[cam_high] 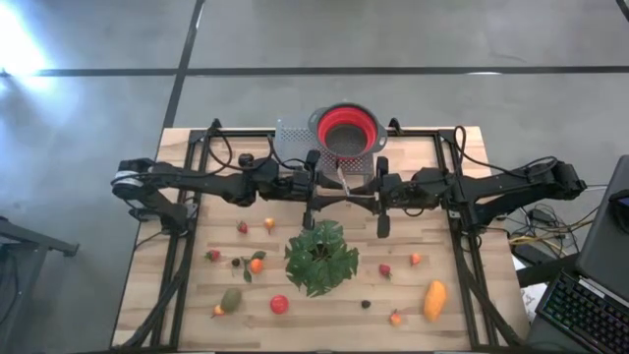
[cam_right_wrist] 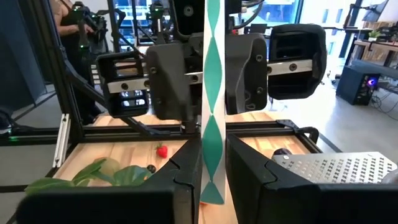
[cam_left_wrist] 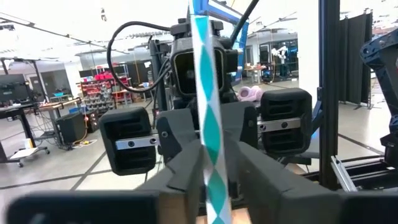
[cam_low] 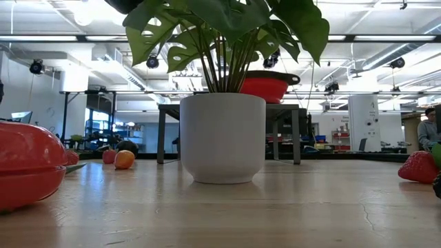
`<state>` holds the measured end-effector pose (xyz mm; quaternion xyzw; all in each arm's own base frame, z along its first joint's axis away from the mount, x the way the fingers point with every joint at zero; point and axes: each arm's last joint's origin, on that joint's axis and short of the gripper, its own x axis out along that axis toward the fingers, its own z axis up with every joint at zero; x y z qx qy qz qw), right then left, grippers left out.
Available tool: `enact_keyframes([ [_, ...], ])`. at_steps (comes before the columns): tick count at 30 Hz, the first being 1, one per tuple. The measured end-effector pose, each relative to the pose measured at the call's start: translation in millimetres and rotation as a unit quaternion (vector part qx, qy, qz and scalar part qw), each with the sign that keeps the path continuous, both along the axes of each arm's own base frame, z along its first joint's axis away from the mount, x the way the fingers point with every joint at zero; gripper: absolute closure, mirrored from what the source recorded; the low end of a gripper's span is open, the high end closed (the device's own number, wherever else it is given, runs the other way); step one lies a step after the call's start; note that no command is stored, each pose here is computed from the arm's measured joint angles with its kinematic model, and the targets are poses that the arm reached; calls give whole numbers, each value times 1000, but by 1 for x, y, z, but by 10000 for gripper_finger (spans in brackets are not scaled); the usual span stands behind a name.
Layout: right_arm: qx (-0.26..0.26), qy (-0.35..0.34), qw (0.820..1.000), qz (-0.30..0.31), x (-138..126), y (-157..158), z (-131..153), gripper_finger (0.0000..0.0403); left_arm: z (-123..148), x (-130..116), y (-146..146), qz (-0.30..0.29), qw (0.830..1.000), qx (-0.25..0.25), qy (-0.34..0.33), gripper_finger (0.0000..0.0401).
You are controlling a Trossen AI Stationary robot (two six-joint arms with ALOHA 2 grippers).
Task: Pick & Place Fruit
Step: Put the blue knife on the shelf
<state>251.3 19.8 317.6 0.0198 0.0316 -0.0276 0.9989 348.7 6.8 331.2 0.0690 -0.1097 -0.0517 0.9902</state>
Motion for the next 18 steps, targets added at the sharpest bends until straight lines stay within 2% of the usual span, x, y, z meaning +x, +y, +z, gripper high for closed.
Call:
enact_keyframes([
  [5,-1,1,1000,3,0,0,0,351,0,0,0,-2,1000,-3,0,369],
  [13,1,1,1000,2,0,0,-1,339,0,0,2,-4,1000,-16,2,361],
  [18,5,7,1000,-4,0,0,0,316,-1,0,4,-1,1000,-18,8,360],
])
